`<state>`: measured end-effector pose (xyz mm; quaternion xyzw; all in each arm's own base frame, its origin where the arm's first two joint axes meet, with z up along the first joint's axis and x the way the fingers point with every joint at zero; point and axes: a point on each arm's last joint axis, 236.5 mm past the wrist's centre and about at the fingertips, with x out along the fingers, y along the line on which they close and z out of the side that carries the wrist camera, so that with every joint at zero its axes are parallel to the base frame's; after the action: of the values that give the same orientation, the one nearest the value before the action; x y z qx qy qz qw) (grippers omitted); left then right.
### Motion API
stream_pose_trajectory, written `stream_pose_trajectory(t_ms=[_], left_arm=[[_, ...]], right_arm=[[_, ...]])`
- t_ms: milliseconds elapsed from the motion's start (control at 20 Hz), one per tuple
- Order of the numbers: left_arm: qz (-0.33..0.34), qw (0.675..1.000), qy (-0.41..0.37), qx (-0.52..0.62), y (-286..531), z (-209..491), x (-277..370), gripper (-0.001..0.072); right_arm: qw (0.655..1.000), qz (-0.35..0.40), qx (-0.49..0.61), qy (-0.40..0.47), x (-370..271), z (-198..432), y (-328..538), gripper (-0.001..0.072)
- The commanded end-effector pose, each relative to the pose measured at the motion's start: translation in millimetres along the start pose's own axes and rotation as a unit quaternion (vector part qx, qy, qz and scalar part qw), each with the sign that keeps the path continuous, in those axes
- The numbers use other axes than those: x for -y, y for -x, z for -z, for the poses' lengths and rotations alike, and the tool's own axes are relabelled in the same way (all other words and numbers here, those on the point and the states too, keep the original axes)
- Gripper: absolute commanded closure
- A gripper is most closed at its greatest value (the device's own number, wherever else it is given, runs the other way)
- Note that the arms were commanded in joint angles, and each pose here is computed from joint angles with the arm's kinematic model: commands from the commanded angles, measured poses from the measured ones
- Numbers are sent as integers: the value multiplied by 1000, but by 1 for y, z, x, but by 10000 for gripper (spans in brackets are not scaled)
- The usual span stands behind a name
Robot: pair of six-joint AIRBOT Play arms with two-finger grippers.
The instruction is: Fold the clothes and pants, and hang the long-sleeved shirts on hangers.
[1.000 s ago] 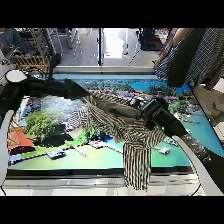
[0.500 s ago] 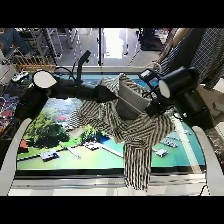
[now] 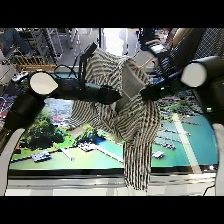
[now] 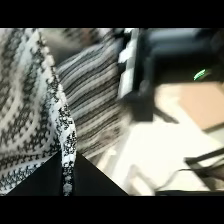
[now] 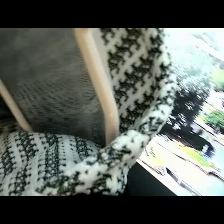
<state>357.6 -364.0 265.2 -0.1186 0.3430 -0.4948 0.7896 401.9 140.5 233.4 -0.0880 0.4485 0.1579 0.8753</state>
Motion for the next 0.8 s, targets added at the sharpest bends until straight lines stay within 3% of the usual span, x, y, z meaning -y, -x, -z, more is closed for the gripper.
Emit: stream_pose_trajectory(t_ms=[0,100,150,200,250,500,750], left_arm=[[-48,999,-12,6,11,-3,-16,683],[-50,997,-12,61,13,-30,-18,659],[-43,995,-6,85,14,-41,-14,537],[-34,994,0,100,14,-47,-9,350],[-29,994,3,108,15,-51,-7,232],[-29,994,4,104,16,-49,-8,220],[-22,998,0,57,12,-27,-4,221]], right_arm=[[992,-98,72,-26,-23,-15,52,661],[983,-147,106,3,-50,-10,97,661],[979,-156,131,10,-57,-10,119,661],[974,-161,157,12,-62,-12,138,660],[969,-163,186,9,-63,-16,156,660],[934,-150,319,-59,-50,-54,215,660],[887,66,399,-224,78,-68,234,660]])
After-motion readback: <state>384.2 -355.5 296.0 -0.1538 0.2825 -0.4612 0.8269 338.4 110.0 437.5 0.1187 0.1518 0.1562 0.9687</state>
